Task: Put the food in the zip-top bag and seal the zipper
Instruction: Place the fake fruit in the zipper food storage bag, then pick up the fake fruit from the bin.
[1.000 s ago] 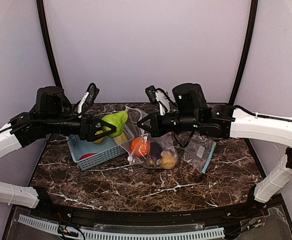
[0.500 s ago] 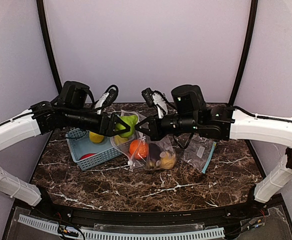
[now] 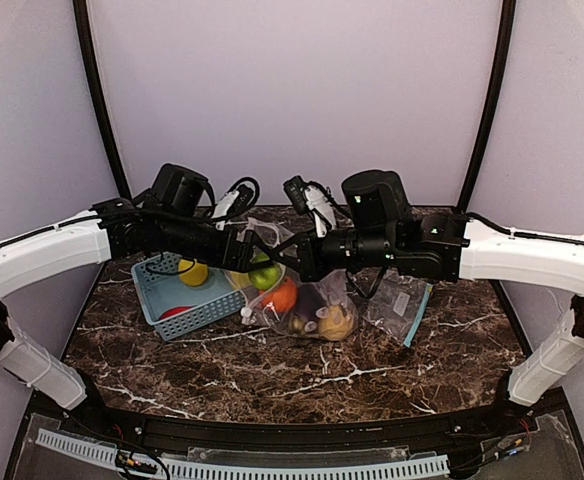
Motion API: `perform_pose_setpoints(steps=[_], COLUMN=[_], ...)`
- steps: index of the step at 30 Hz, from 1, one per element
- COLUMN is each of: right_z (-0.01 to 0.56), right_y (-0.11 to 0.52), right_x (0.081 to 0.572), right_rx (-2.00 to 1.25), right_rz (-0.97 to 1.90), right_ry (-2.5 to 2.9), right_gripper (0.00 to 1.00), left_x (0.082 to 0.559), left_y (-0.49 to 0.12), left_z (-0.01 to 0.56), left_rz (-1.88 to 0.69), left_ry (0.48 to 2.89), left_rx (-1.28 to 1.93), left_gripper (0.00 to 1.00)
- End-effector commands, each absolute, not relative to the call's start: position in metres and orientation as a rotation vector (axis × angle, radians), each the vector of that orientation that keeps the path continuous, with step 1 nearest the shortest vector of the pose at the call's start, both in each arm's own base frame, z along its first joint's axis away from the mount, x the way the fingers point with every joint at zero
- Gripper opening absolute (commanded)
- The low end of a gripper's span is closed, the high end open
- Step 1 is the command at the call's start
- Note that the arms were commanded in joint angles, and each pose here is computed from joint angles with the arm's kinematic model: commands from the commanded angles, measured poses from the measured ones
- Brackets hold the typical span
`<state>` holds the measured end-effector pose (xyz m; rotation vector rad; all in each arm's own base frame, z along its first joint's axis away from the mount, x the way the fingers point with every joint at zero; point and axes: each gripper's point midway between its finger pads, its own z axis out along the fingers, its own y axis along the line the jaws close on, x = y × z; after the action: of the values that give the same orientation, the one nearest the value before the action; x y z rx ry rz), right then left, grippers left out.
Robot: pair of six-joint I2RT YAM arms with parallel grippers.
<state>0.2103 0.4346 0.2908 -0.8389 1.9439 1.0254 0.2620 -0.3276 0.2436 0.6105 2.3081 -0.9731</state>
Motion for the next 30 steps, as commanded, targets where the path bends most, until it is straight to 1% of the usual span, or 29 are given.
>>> perform_pose_setpoints(steps=[1,3,8,12,13,16,20,30], right_z=[0.303,0.300,0.298,0.299,0.299,0.297,0.297,0.296], right_y=[0.430,0.426,0.419,0.417,0.417,0.418,0.418,0.421], right_x=[0.215,0.220,0.227,0.231,0.231,0.232,0.232,0.233], right_rx=[-0.782,-0.750,-0.706,-0.691,-0.692,-0.697,-0.698,-0.689], right_rz=[0.999,0.973,0.957,0.956,0.957,0.961,0.967,0.982], right_ry=[1.922,1.939,1.960,1.963,1.962,1.965,1.968,1.974], right_gripper=[0.00,0.00,0.00,0.00,0.00,0.00,0.00,0.00], left_x=[0.262,0.257,0.238,0.237,0.243,0.254,0.281,0.344], left_y=[-0.327,-0.324,-0.310,-0.281,-0.267,-0.235,-0.188,-0.137], left_z=[0.281,0.290,0.302,0.290,0.277,0.265,0.241,0.179], left_rz=[-1.001,-1.014,-1.061,-0.978,-0.932,-0.894,-0.753,-0.442], left_ry=[2.183,2.159,2.140,2.189,2.231,2.264,2.315,2.416], left_rx=[0.619,0.625,0.602,0.513,0.460,0.329,0.169,0.040], left_gripper=[0.89,0.91,0.92,0.93,0.94,0.93,0.95,0.96])
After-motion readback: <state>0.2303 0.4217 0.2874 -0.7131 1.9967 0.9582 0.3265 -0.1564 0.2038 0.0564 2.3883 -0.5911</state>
